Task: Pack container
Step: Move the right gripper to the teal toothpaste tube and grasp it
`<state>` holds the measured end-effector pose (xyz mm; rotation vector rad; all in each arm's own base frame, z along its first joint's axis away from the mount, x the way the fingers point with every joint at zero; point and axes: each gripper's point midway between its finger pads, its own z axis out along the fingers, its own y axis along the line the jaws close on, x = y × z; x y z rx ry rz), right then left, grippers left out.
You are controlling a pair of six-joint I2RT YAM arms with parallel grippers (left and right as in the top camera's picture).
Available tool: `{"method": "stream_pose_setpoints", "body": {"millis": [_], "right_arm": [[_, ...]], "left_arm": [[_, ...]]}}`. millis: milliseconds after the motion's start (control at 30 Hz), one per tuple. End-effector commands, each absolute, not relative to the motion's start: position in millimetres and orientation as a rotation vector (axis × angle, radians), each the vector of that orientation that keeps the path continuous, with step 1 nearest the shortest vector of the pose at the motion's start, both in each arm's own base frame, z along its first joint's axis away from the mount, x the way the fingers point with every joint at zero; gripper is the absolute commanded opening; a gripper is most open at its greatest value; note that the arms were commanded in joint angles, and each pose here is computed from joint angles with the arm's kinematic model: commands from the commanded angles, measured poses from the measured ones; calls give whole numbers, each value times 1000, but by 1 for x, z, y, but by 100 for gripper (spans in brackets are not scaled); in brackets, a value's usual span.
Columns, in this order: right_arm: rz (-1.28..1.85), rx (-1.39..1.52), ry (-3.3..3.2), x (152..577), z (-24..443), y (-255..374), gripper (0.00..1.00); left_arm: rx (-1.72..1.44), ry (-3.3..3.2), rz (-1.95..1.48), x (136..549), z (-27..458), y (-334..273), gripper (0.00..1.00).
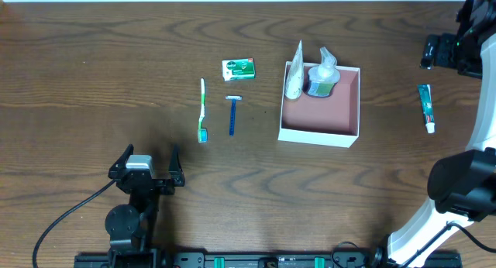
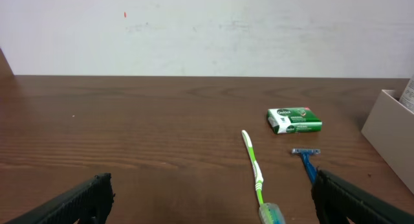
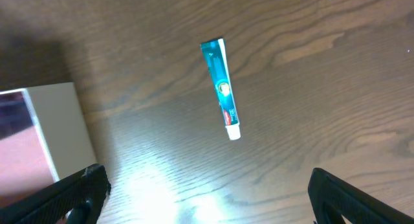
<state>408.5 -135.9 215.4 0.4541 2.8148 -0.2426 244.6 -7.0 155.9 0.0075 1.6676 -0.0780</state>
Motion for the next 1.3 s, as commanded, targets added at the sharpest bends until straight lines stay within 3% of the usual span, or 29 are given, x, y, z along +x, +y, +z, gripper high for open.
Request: {"method": "stream_pose_setpoints", "body": {"millis": [0,567,1133,1267], "right_arm": [[-264,374,2835,408,205,-146,99],[-214,385,2848,414,131,-159,99],[-213,497,2783,422,111,-171,99],[-152,382,2805,424,107,-165,99]], "left_arm": [[9,1707,-86,244,141,-8,98],[9,1707,-86,244,141,-8,98],[9,1707,-86,244,141,-8,98],[9,1707,-86,244,141,-8,98]]}}
